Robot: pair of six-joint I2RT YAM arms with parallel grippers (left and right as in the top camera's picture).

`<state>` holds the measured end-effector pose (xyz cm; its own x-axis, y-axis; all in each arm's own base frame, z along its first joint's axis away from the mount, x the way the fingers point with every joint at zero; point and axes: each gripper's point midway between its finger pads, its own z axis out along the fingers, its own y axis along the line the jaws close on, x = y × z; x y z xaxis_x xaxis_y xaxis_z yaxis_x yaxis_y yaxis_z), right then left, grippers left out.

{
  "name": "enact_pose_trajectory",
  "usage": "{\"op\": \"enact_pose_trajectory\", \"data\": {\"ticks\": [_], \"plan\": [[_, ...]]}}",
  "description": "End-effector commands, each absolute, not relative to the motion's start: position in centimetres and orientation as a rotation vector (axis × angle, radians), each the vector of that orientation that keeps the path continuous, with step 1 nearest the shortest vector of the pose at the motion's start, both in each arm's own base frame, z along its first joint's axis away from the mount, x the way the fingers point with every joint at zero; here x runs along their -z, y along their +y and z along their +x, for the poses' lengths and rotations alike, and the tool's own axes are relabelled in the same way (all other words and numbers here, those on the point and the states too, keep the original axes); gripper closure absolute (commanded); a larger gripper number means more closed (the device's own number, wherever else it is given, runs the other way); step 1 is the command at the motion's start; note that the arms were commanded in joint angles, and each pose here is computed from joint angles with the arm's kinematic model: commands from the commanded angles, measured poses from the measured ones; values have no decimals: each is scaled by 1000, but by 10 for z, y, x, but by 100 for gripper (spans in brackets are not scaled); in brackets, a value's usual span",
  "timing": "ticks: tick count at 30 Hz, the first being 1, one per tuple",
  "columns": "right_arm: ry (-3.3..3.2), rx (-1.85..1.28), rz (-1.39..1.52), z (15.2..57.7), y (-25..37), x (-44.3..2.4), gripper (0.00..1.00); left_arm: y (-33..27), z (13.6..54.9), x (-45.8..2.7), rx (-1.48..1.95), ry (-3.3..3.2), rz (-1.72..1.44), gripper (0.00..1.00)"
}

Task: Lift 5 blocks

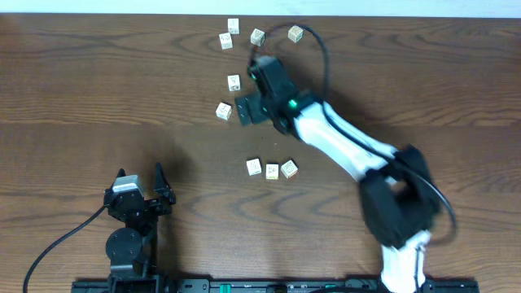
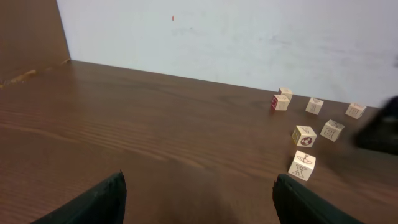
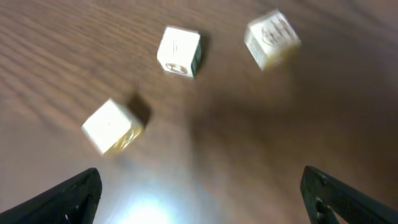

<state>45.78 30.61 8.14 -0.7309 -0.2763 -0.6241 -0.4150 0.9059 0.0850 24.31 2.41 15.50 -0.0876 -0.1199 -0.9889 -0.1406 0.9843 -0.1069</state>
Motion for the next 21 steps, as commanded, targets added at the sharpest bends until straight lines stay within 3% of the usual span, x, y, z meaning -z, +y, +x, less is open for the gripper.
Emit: {"op": "enact_pose_trajectory", "data": {"ticks": [1,10,21], "plan": [[2341,-208,-656,500,310,-82,1,25,242,-138,-26,1709,-207,24],[2355,-327,-673,559,277,-41,7,25,242,-138,-26,1709,-207,24],[2306,-431,-894,544,297,-20,14,25,242,-138,-26,1709,-207,24]]}}
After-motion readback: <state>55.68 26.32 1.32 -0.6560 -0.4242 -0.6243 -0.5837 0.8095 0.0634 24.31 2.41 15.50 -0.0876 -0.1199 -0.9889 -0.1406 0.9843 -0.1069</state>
